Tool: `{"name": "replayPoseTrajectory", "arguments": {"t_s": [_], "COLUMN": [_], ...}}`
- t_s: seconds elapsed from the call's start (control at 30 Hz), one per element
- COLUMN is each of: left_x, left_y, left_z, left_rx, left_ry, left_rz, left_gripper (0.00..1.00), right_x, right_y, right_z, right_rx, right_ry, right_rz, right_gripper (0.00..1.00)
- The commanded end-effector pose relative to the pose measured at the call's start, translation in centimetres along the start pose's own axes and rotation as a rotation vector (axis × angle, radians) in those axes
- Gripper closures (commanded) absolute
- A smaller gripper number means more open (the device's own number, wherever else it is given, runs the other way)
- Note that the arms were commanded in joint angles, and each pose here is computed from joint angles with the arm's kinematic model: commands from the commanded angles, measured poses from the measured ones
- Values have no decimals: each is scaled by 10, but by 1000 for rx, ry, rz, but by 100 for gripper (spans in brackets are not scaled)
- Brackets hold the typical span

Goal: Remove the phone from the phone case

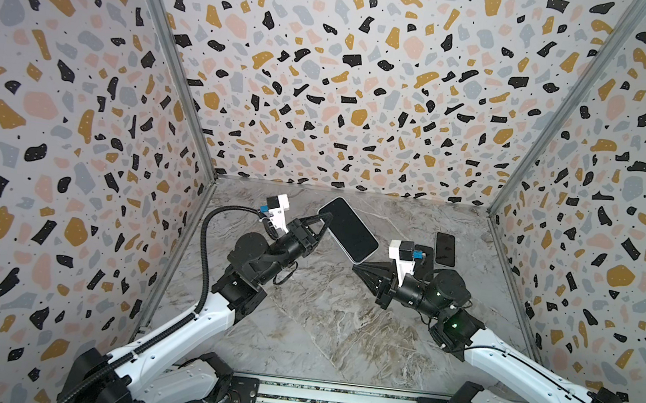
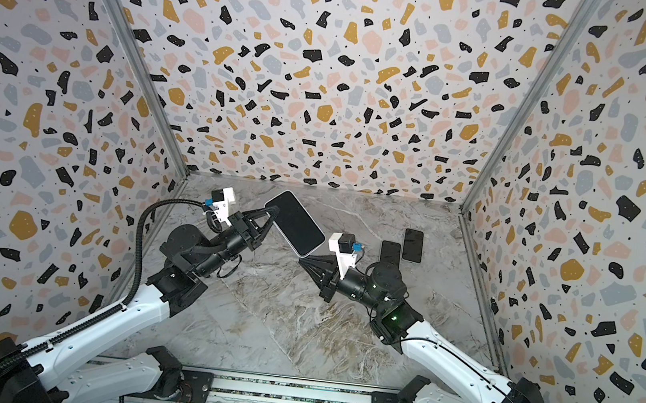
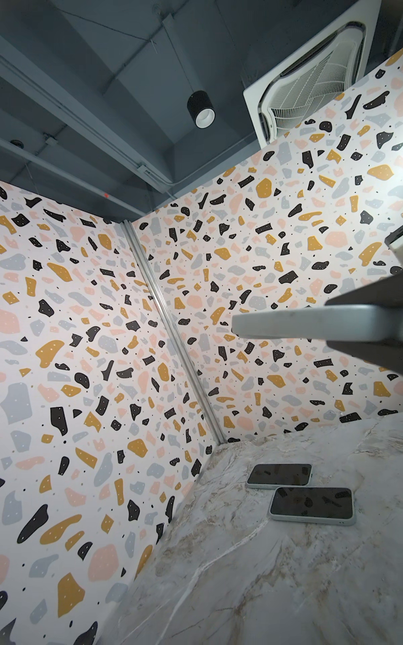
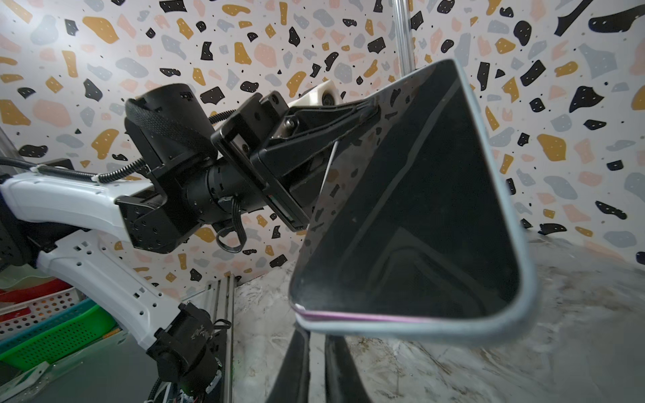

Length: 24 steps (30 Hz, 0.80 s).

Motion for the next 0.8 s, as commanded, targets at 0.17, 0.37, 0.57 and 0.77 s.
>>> {"name": "replayPoseTrajectory", "arguments": {"t_s": [0.17,0.37,0.57,0.77], "left_x": [4,4,2,0], "left_y": [16,6,-6,-1], "left_z": [-7,-12,-22,-40], "left_rx": [27,59,120,193], "left_ry": [42,74,167,316], "left_rz": [127,102,99,139], "left_gripper": [100,100,100,100], "right_x": [-4,-16,-44,-79], "right_y": [-46,-35,-10,-24], "right_z": [-10,-6,-6,-20], "right_rx": [-125,-79,43,209], "right_ry": [136,138,155,125], "right_rz": [-140,-107,-63,-120], "right_gripper": [100,94,35,18]}}
Point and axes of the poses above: each gripper's point midway between its finger pads, its own x axis out along the fingers, its own z axis along the line the jaws close on, y = z × x, the point moved 5 cm from there along -x, back along the fingers, and after that the axes turned 6 degrees about -x, right-handed, at the moved point
